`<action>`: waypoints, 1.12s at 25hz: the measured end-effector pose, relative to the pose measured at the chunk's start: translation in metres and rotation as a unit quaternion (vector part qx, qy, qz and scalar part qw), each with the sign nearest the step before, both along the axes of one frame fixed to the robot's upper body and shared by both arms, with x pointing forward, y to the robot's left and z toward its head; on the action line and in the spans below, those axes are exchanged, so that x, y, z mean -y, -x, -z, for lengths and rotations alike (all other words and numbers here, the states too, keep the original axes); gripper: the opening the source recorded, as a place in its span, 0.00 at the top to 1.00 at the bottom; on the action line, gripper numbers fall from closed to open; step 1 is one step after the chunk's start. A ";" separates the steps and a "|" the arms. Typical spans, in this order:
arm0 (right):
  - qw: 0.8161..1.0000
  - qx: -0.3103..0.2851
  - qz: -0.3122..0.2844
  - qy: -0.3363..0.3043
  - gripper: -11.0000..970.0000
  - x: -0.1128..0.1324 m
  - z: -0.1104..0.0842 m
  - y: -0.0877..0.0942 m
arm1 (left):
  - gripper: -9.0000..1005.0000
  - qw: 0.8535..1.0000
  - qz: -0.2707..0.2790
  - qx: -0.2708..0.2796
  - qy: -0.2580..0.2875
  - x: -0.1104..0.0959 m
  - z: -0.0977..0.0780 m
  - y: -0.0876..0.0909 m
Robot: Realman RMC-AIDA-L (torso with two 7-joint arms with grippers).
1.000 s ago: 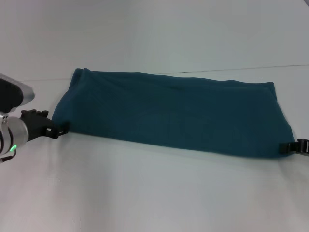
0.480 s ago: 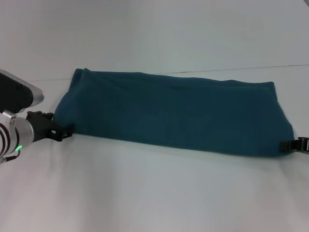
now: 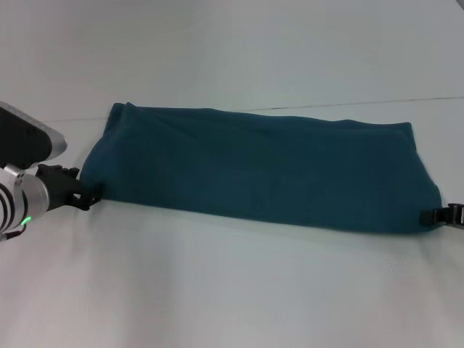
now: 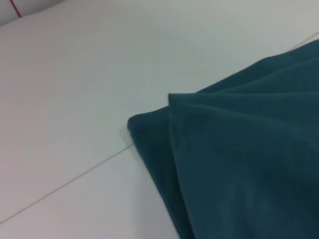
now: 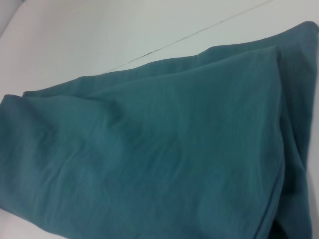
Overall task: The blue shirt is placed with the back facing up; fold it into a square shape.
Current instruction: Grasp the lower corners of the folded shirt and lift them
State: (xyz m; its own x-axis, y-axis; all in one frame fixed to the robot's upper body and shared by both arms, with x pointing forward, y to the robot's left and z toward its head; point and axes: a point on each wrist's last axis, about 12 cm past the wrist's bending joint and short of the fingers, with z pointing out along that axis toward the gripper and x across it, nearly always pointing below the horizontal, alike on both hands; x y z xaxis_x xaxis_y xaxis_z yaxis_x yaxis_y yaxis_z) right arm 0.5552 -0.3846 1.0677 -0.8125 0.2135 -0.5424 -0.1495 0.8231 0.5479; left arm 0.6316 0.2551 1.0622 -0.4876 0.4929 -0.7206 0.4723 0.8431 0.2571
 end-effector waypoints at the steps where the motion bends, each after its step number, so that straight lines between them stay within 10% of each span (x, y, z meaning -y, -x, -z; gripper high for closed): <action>1: 1.000 0.000 0.000 0.000 0.98 0.000 0.000 0.000 | 0.33 1.000 -0.002 0.000 -0.001 0.000 0.000 0.000; 15: 1.000 0.003 -0.001 -0.002 0.98 -0.002 0.000 0.000 | 0.96 1.000 -0.001 -0.003 -0.009 -0.001 0.003 0.001; 28: 1.000 0.007 -0.002 0.000 0.98 -0.001 0.000 0.000 | 0.99 1.000 0.006 -0.011 0.006 -0.002 -0.001 0.005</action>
